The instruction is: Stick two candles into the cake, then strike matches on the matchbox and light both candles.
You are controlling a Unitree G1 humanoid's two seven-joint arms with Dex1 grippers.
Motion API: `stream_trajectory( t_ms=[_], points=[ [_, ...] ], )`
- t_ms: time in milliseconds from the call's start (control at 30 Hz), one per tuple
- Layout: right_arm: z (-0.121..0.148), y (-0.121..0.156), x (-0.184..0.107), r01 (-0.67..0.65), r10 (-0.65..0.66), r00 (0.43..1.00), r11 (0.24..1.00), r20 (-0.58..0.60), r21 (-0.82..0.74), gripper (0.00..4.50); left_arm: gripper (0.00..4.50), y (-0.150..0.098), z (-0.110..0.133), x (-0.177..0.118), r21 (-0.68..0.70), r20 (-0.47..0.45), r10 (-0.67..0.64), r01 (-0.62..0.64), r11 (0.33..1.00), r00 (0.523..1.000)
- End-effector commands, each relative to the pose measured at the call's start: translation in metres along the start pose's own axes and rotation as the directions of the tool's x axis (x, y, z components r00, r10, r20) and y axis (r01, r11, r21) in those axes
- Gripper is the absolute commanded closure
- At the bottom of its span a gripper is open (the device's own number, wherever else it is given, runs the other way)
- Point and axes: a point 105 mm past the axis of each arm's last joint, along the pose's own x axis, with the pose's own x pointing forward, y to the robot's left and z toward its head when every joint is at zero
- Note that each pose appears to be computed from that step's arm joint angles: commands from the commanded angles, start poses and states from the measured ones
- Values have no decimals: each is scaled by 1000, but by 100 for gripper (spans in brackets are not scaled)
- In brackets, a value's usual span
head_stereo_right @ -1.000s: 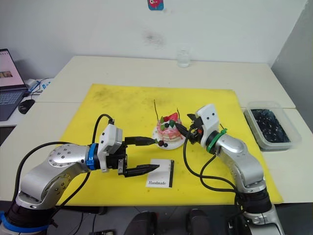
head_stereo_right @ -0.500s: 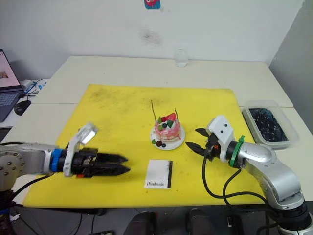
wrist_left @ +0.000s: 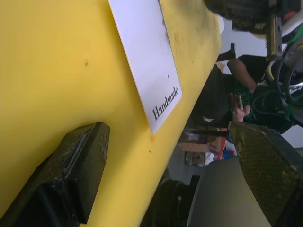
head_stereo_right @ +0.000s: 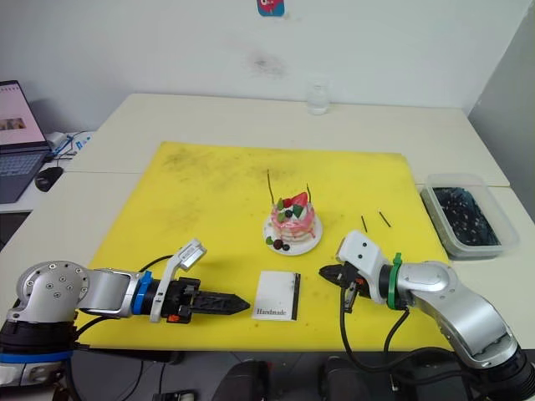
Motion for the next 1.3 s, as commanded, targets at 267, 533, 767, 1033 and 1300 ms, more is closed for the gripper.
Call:
stream_trajectory(
  t_ms=[267, 533, 767, 1033, 1300],
  points=[
    [-6, 16, 8, -70, 69, 997, 997, -45, -31, 448, 0, -14, 10, 17, 8, 18, -53, 52, 999, 998],
    [-15, 15, 20, -95, 90, 991, 994, -97, -49, 448, 0, -10, 15, 37, -20, 48, -35, 36, 999, 998],
    [-6, 25, 35, -147, 143, 987, 988, -67, -53, 448, 0, -6, 8, 45, -35, 42, -11, 13, 999, 999],
    [9, 31, 42, -174, 173, 985, 984, -20, -46, 448, 0, -8, 3, 50, -34, 40, -9, 10, 999, 999],
    [15, 30, 41, -174, 174, 985, 984, -14, -29, 450, 39, -6, -1, 53, -7, 25, 35, -35, 999, 999]
  ],
)
